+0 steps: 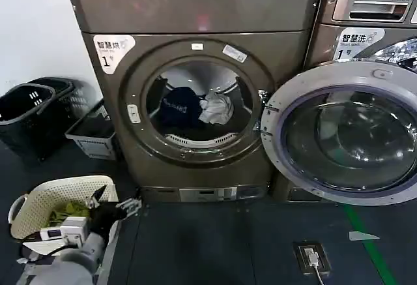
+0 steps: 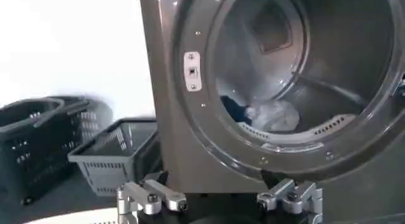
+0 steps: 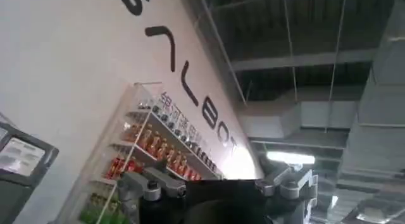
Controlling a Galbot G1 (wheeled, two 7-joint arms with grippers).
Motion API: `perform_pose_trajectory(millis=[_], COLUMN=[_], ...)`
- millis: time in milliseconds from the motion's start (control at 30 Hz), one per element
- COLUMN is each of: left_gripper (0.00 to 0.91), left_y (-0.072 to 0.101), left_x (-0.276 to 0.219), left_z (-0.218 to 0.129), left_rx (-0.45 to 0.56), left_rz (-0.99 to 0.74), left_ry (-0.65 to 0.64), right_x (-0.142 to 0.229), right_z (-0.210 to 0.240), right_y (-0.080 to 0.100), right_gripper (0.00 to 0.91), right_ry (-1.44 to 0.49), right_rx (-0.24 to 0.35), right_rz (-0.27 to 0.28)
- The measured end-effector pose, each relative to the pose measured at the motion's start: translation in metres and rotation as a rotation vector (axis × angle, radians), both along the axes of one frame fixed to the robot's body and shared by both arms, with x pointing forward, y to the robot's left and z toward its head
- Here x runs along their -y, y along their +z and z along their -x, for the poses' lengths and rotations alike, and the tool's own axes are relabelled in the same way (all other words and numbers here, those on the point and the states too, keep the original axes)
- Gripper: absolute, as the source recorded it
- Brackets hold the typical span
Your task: Grasp the clothes from the dryer.
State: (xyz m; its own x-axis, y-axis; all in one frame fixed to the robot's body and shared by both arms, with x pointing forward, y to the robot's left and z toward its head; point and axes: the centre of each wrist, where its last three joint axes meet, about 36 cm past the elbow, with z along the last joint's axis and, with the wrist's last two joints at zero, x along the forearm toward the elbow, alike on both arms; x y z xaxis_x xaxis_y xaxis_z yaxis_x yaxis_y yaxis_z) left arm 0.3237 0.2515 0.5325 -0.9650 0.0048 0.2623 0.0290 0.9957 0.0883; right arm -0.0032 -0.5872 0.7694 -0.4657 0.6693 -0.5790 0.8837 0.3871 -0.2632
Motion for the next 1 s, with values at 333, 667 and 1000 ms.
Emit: perform_pose_trajectory(millis=[333, 667, 1000], left_gripper=[0.907, 0.907, 0.907], left_y=[0.0031, 0.0038, 0.0030], left_x=[-0.0014, -0.0018, -0.0013], left_z=[-0.0004, -0.0009, -0.0011], left_rx=[0.018, 0.025, 0.024], left_rz=[0.003, 0.004, 0.006], left_ry=[0.002, 0.004, 0.002], right_x=[0.0005, 0.0017, 0.0024], right_z=[0.0024, 0.0019, 0.0008], right_y=[0.0011, 0.0008, -0.0003], right_gripper=[0.907, 0.907, 0.907], right_ry=[0.006, 0.014, 0.021], right_rx=[0.012, 0.013, 0.014], right_rz=[0.008, 0.011, 0.011])
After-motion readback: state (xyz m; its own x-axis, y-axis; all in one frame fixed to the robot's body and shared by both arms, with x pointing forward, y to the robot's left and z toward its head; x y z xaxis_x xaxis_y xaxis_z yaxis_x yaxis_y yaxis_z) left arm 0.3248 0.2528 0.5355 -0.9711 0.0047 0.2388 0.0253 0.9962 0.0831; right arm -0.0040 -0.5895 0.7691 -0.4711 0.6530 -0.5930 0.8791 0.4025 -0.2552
